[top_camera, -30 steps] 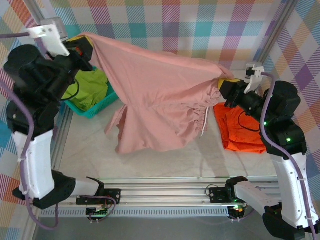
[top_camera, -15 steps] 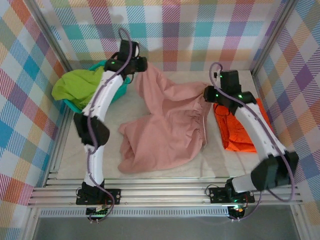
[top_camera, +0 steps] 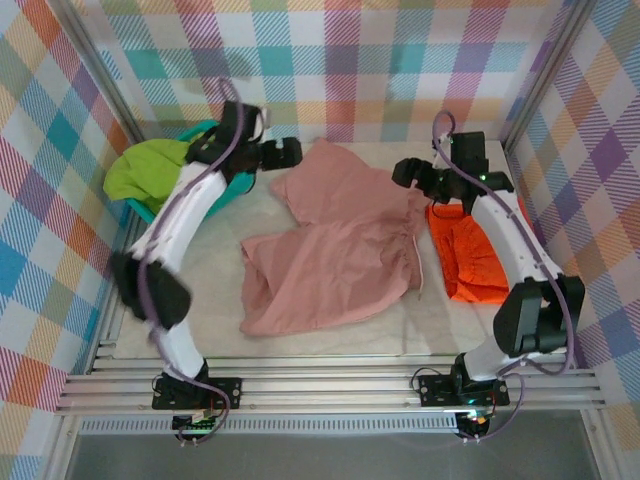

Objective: Fold and stack the shorts

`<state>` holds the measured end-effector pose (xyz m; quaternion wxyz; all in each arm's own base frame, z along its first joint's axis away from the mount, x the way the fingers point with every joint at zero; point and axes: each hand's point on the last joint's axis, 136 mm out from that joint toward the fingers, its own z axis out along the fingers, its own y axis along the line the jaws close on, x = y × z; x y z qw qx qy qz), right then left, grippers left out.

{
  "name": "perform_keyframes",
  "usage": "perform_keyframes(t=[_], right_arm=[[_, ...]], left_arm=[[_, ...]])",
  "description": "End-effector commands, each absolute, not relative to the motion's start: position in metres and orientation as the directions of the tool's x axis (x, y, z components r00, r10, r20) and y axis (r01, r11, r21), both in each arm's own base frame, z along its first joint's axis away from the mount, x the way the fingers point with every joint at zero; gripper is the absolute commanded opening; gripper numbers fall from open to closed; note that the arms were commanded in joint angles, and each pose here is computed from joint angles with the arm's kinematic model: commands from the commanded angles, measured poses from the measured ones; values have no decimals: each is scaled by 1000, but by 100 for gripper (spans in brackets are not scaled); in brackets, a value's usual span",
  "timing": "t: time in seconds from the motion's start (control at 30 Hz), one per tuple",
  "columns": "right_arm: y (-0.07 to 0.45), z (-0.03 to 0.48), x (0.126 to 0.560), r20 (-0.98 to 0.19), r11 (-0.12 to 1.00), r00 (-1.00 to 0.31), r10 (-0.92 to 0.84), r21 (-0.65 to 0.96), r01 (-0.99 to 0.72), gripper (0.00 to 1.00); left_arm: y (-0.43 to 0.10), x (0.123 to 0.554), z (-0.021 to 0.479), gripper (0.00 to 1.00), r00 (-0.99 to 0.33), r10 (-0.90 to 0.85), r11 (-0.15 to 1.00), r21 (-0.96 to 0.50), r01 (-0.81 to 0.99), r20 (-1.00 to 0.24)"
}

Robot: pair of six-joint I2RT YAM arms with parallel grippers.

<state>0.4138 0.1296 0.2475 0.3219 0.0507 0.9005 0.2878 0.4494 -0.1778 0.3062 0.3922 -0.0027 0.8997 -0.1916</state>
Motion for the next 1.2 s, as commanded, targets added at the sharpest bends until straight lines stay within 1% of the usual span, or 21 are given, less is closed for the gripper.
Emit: perform_keyframes(t=[0.0,0.13,0.27,0.47,0.6,0.77,0.97,1.03,1.17], right_arm=[[167,227,383,-451,750,-864,224,646,-143,88],[183,195,347,-374,743,-910,178,658,-125,89],[179,165,318,-307,765,-937,165,639,-74,89],[174,123,283,-175,765,-971,162,644,12,89],[169,91,270,-101,788,-983,156,613,62,89],[162,68,263,-61,822,-988,139,564,81,89],[157,57,261,-46,846,-992,118,528,76,89],[156,54,261,-43,849,-993,111,524,72,89],[156,50,260,-44,855,-994,98,516,61,89]], left_arm=[[-179,417,291,100,-676,-295,867,-487,108,-676],[-177,378,224,100,-746,-327,848,-529,38,-579],[-182,348,172,100,-793,-325,848,-531,-3,-516],[-198,337,118,100,-835,-302,851,-526,-18,-460],[-189,338,88,100,-836,-312,876,-478,-69,-451],[-170,349,69,100,-825,-299,915,-390,-104,-480],[-137,372,58,100,-812,-333,920,-354,-168,-479],[-128,383,62,100,-806,-336,919,-355,-169,-487],[-116,404,102,100,-778,-312,928,-350,-126,-545]])
